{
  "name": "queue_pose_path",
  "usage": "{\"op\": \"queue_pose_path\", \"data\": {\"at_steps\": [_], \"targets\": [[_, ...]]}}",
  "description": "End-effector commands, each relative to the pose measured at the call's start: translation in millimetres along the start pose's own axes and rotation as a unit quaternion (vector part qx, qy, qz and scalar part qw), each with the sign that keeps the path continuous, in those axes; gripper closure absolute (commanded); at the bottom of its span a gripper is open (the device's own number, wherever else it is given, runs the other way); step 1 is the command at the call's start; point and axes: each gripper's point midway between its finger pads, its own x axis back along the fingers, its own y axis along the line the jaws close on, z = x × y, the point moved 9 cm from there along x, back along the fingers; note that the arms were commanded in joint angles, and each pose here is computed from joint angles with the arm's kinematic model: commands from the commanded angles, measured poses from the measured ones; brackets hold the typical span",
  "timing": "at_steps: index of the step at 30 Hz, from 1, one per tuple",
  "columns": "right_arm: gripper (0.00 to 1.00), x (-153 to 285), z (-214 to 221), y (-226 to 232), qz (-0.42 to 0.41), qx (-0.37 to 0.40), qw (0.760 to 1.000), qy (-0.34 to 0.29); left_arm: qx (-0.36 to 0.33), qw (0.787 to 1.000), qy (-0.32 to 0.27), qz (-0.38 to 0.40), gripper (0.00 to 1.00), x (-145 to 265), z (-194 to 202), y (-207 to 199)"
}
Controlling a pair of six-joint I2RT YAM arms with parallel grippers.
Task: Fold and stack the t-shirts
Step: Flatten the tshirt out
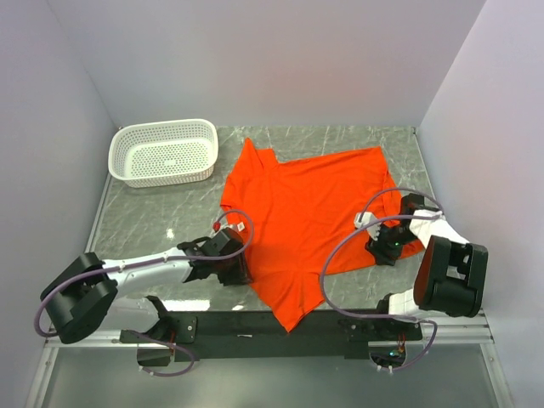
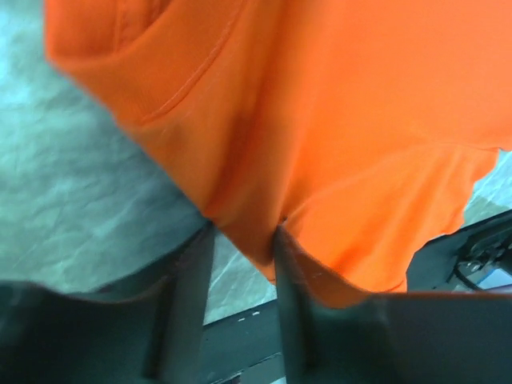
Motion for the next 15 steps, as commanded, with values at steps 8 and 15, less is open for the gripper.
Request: {"op": "queue_pose_path", "data": {"at_steps": [8, 15], "targets": [[0.92, -5, 17, 23, -0.012, 0.084, 0.99, 0.113, 0.022, 1.0, 0.018, -0.011, 1.0, 27, 14, 19], [0.91, 24, 28, 74, -0.052, 0.121, 0.978, 0.16, 0.023, 0.997, 0.07, 0.019, 1.0, 52, 33, 30]]}}
